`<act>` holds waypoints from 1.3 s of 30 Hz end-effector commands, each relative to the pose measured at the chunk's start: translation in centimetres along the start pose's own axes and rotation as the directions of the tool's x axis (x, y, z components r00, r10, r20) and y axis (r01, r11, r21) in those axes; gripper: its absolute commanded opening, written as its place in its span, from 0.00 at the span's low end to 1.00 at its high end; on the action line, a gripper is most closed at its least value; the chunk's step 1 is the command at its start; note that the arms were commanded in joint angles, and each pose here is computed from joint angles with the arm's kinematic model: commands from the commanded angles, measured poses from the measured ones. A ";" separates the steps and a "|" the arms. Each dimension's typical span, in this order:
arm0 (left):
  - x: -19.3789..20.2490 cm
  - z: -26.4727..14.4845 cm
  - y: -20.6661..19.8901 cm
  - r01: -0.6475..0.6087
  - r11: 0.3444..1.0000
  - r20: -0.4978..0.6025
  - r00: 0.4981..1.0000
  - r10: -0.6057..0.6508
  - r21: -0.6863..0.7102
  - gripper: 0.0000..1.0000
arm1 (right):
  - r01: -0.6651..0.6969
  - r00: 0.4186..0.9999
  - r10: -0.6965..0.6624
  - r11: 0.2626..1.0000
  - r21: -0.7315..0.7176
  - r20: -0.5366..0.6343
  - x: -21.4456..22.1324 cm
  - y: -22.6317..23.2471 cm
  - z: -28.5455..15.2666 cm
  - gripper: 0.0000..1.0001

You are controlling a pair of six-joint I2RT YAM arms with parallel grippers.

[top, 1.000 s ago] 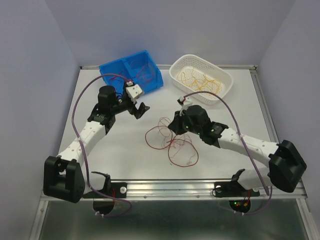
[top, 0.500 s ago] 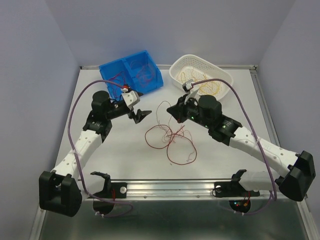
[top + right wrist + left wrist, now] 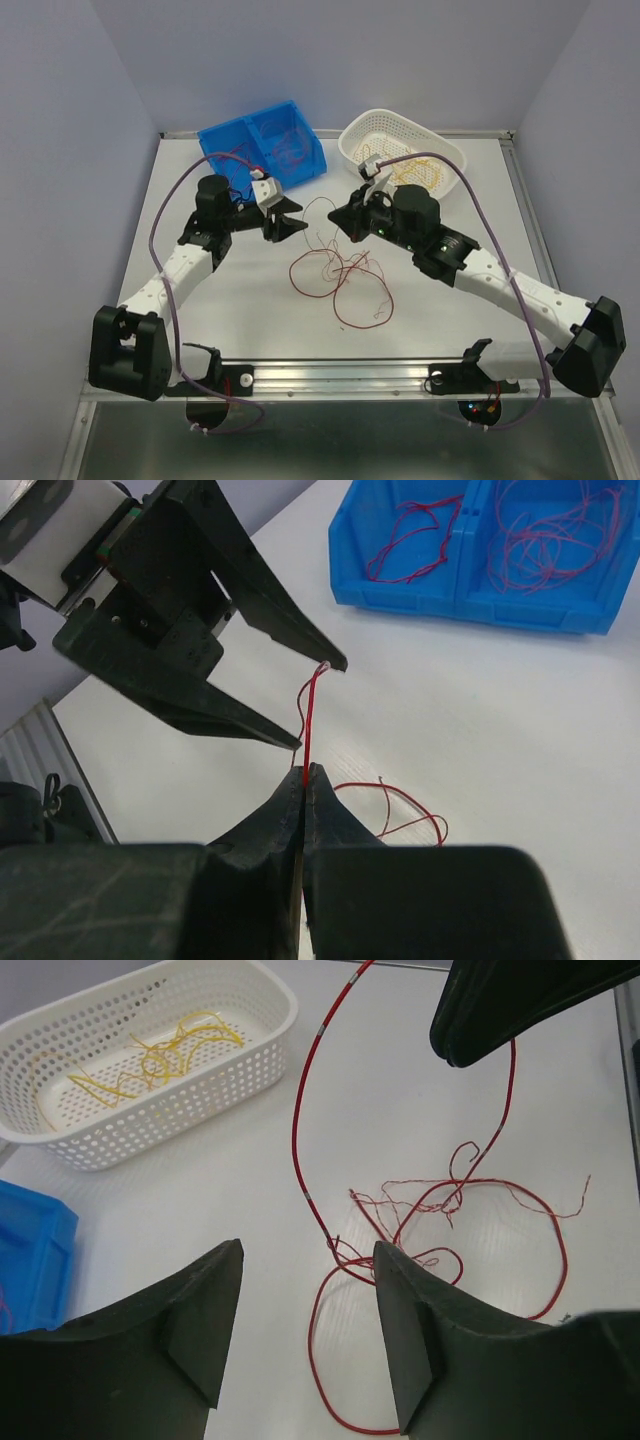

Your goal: Untangle the cables

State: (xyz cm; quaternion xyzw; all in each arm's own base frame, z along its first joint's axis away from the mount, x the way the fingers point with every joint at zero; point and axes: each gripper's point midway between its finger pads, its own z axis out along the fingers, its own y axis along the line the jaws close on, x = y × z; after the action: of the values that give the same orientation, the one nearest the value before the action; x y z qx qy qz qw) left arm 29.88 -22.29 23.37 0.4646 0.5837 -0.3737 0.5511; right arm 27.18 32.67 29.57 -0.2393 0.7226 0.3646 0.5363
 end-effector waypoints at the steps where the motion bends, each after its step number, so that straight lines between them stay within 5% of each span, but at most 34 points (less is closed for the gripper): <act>1: -3.4 0.6 -0.4 -0.062 0.995 0.070 0.996 0.057 0.075 0.54 | 0.039 0.994 -0.034 0.998 -0.043 0.103 -3.7 1.5 0.1 0.00; 3: -3.2 0.9 -0.5 -0.046 0.995 0.066 0.997 0.040 0.086 0.35 | 0.045 0.994 -0.040 0.998 -0.042 0.102 -3.7 1.4 0.3 0.01; 5: -3.4 1.0 -0.4 -0.043 0.995 0.068 0.997 0.037 0.091 0.29 | 0.050 0.993 -0.045 0.998 -0.041 0.107 -3.8 1.4 0.4 0.00; 6: -3.5 1.0 -0.3 -0.042 0.995 0.070 0.997 0.036 0.092 0.02 | 0.055 0.993 -0.050 0.998 -0.041 0.109 -3.9 1.4 0.6 0.01; 9: -4.5 0.9 0.1 -0.040 0.997 0.077 0.996 0.035 0.064 0.00 | 0.066 0.992 -0.061 0.997 -0.040 0.112 -3.9 1.3 0.9 0.01; 10: -5.2 0.8 0.6 -0.042 0.998 0.082 0.996 0.039 0.038 0.00 | 0.069 0.992 -0.064 0.997 -0.041 0.110 -3.8 1.3 1.0 0.06; 11: -5.9 0.4 0.8 -0.053 0.998 0.087 0.995 0.052 0.015 0.00 | 0.068 0.992 -0.065 0.997 -0.025 0.108 -3.6 0.9 1.1 0.39; 13: -7.4 -0.5 2.2 -0.067 0.996 0.078 0.994 0.072 -0.066 0.00 | 0.061 0.993 -0.060 0.998 -0.010 0.105 -2.9 0.5 1.4 0.64; 15: -8.7 -1.6 2.8 -0.067 0.988 0.069 0.995 0.077 -0.138 0.00 | 0.060 0.996 -0.061 0.998 0.011 0.067 -0.6 -0.4 1.7 0.81; 20: -11.9 -3.4 2.7 -0.095 0.976 0.077 0.991 0.112 -0.195 0.00 | 0.138 0.988 -0.131 0.986 -0.092 0.080 3.8 0.0 1.9 0.99; 30: -16.9 -5.4 1.2 -0.126 0.964 0.103 0.983 0.153 -0.234 0.00 | 0.224 0.974 -0.226 0.943 -0.247 0.019 9.6 0.5 6.2 0.87; 37: -24.4 -9.4 4.2 -0.226 0.834 0.079 0.949 0.305 -0.503 0.00 | 0.188 0.979 -0.203 0.949 -0.252 -0.032 12.3 -0.2 7.5 0.76; 39: -27.2 -10.6 4.8 -0.240 0.799 0.087 0.936 0.341 -0.551 0.00 | 0.181 0.980 -0.195 0.952 -0.246 -0.035 12.8 -0.3 7.0 0.61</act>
State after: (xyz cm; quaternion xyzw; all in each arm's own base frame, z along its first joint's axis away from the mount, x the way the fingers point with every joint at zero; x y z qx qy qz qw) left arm 30.84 -16.94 44.18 0.3756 0.5773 -0.2210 0.6905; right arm 27.58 37.38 12.45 -0.3782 0.7137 0.3638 0.4639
